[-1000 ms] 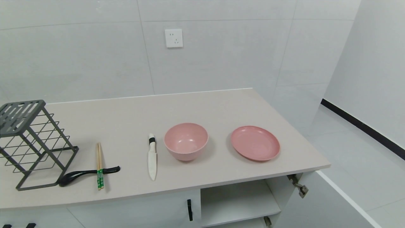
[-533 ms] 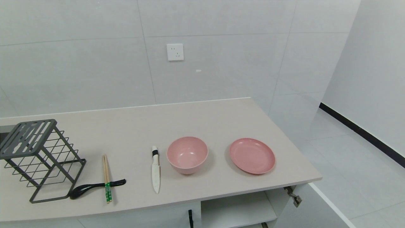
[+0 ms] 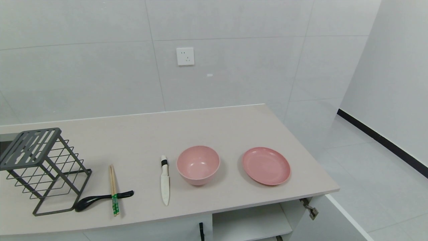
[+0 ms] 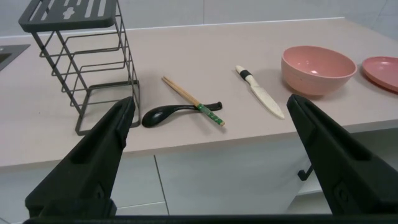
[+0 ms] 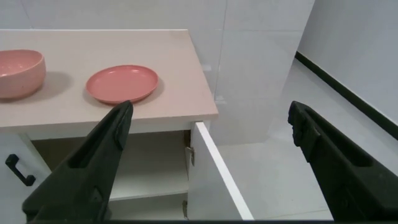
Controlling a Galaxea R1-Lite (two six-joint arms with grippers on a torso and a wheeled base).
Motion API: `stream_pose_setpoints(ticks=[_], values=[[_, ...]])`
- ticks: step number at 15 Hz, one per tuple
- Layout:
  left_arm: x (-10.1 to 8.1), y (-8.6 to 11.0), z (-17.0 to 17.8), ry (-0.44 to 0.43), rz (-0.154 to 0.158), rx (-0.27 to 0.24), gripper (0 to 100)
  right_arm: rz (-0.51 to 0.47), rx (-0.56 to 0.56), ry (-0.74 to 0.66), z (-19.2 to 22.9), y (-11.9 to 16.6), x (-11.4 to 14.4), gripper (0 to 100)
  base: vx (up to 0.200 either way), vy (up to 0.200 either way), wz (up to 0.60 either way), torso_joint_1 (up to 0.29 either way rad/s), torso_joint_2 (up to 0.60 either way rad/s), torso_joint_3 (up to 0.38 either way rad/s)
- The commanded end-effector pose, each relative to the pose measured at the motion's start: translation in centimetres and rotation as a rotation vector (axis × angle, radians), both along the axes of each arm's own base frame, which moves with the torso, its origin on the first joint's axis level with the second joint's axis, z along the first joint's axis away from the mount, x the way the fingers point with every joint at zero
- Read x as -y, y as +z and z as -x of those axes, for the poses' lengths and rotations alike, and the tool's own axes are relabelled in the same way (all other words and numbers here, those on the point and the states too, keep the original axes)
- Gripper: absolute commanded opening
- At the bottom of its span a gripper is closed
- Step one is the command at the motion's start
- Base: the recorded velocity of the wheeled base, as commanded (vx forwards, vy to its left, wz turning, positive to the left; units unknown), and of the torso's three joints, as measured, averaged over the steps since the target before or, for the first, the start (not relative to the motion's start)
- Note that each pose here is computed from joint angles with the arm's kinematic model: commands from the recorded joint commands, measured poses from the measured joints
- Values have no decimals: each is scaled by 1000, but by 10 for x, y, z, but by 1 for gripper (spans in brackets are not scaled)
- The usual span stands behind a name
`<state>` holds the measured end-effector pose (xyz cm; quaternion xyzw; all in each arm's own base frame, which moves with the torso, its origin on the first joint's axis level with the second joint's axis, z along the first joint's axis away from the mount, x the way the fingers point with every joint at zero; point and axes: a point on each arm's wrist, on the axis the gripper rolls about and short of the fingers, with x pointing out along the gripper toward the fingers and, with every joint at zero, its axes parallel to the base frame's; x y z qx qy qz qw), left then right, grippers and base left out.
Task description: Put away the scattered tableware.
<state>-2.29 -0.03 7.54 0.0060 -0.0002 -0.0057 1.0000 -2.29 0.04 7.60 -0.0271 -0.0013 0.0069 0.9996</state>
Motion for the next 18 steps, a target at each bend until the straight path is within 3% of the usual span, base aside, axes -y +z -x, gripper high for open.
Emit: stream_pose_setpoints(ticks=[1,3,4,6,9,12,15,18], values=[[0,0,0,1,0,-2,100,1,1,6,0,0,0,100,0,0,0,0,0,0],[0,0,0,1,-2,-2,100,-13,64,7,0,6,0,100,0,0,0,0,0,0],[0,0,0,-2,-2,0,100,-11,235,25,3,24,-1,100,0,0,0,0,0,0],[0,0,0,-2,-13,0,100,-5,283,105,6,34,-2,100,0,0,0,0,0,0],[0,0,0,-4,-14,0,100,-84,114,254,-2,63,-5,100,0,0,0,0,0,0],[0,0,0,-4,-14,0,100,-105,-103,392,-37,84,-8,100,0,0,0,0,0,0],[0,0,0,-4,-14,0,100,-88,-312,437,-74,74,-12,100,0,0,0,0,0,0],[0,0,0,-4,-16,-2,100,-88,-386,463,-95,56,-16,100,0,0,0,0,0,0]])
